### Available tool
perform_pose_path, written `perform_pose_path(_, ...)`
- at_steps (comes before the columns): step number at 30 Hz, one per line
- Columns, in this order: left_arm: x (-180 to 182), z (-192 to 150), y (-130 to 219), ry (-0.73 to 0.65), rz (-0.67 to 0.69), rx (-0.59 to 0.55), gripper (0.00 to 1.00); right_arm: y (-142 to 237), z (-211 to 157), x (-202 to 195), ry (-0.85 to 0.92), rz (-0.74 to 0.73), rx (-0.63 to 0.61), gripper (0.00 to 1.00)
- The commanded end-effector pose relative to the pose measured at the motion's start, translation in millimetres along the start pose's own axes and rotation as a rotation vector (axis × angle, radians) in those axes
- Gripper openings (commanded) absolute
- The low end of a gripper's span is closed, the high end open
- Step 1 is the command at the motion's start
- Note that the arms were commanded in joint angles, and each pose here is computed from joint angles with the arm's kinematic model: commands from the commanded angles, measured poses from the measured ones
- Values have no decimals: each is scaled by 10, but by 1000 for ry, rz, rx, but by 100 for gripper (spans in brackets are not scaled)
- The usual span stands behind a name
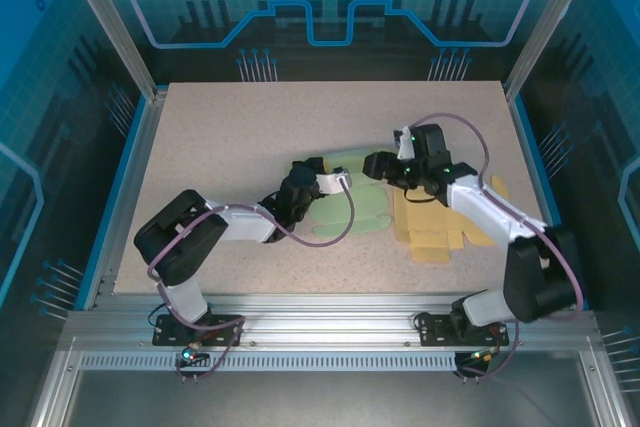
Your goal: Fold the paper box
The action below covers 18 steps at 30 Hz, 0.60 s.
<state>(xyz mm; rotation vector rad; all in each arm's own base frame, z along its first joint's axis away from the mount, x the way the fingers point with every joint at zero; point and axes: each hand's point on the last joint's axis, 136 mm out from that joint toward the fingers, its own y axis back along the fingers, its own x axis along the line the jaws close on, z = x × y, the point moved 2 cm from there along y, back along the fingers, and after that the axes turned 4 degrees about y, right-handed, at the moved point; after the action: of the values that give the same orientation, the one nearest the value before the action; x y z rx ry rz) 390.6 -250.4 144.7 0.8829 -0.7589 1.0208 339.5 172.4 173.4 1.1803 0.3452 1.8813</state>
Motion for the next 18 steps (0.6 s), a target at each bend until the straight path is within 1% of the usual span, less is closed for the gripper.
perform_pose_path(1,208,99,149,53,34,-29,0,127,-144,-160,53,-49,-23,64)
perform_pose_path(3,237,115,203,78,15,-33,0,179,-196,-213,74,-54,-45,64)
perform_pose_path(9,335,186,404,147,-34,-73,0,230,-264,-380,102,-63,-95,59)
perform_pose_path(13,343,171,480,163,-57,-63,0,213,-206,-465,103,-57,-137,58)
perform_pose_path(18,340,231,567,176,-96,-77,0,136,-78,-520,103,-34,-172,58)
